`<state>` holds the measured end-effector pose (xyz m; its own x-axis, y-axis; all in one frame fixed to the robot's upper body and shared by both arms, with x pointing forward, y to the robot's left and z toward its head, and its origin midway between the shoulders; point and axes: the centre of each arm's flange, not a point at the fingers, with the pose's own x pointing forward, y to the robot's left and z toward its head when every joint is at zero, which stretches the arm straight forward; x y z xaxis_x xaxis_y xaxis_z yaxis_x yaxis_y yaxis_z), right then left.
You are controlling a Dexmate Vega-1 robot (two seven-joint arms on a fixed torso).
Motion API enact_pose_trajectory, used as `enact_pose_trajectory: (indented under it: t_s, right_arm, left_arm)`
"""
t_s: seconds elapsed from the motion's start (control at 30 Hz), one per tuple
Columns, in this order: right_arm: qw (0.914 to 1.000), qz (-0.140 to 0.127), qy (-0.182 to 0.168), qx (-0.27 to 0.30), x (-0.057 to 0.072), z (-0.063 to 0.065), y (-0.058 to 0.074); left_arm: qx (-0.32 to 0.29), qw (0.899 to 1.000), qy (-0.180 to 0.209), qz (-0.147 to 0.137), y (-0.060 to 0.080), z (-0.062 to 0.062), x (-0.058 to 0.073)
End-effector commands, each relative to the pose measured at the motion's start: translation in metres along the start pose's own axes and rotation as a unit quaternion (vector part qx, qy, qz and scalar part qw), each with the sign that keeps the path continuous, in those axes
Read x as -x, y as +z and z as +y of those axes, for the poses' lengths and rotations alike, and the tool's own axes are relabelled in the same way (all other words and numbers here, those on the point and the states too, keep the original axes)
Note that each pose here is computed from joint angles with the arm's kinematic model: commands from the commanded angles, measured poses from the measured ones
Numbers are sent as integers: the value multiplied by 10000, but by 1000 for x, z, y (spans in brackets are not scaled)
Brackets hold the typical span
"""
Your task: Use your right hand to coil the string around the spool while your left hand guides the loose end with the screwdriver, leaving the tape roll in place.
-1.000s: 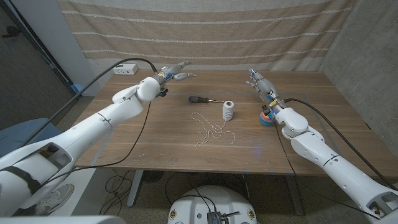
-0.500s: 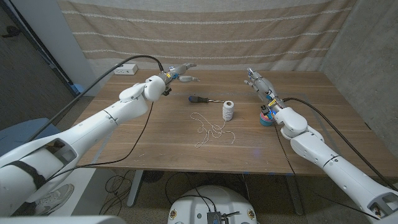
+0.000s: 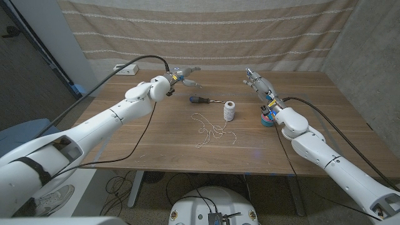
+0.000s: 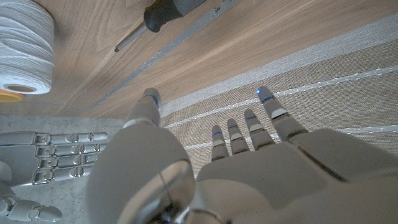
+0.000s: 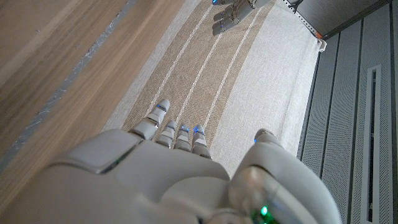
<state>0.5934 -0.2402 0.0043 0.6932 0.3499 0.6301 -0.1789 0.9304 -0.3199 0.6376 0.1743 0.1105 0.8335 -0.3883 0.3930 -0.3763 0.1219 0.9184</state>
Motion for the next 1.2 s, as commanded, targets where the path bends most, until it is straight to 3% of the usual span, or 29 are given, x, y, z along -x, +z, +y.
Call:
enact_pose_trajectory:
  t_s: [0.03, 1.2]
  right_arm:
    - [10000, -58, 54, 14, 1, 3, 4]
    - [10000, 5, -23, -77, 8, 1, -4]
  left_arm:
    - [-467, 9988, -164, -23, 9, -8, -9]
    - [-1391, 9850, -1024, -44, 29, -45, -25]
